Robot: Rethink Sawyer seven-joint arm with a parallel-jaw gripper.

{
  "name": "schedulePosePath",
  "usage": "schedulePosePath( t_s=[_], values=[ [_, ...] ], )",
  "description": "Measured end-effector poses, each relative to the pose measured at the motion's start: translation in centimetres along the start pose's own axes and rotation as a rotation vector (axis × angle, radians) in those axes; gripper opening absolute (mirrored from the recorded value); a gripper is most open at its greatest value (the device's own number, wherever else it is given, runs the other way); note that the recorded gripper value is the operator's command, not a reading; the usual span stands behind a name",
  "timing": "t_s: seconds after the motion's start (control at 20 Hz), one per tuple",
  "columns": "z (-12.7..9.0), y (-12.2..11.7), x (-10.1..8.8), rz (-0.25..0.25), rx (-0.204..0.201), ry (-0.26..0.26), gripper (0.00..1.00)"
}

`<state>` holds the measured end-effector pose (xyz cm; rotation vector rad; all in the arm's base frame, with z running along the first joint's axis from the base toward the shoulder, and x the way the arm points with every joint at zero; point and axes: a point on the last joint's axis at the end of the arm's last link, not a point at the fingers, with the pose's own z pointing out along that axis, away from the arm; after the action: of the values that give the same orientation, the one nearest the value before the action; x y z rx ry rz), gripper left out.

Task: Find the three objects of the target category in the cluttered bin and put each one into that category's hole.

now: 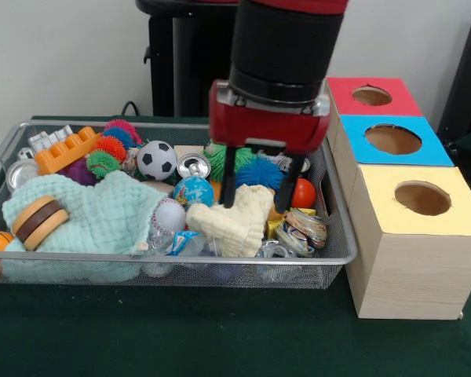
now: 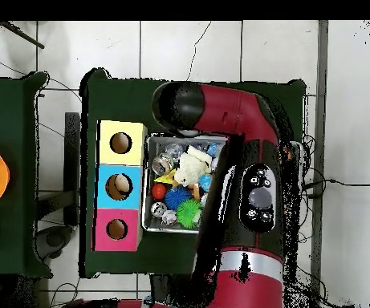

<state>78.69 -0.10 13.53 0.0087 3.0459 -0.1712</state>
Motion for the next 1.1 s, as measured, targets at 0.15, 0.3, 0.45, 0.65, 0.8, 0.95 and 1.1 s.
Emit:
schedulePosePath(
  t_s=[0.15,0.3,0.45,0.65,0.8,0.95,1.1],
  values=[
    [1.5,-2.6,-0.1,0.031,0.002,0.009,1.0],
    [2.5,-4.5,-0.3,0.051,0.006,0.013,1.0],
    [3.7,-6.3,-0.2,0.071,0.011,0.02,1.0],
    [4.3,-6.6,0.0,0.073,0.011,0.028,1.0],
    [4.2,-6.3,0.0,0.069,0.01,0.026,1.0],
    [3.9,-5.4,0.2,0.061,0.001,0.03,1.0],
    [3.8,-4.7,0.5,0.055,-0.007,0.035,1.0]
  ],
)
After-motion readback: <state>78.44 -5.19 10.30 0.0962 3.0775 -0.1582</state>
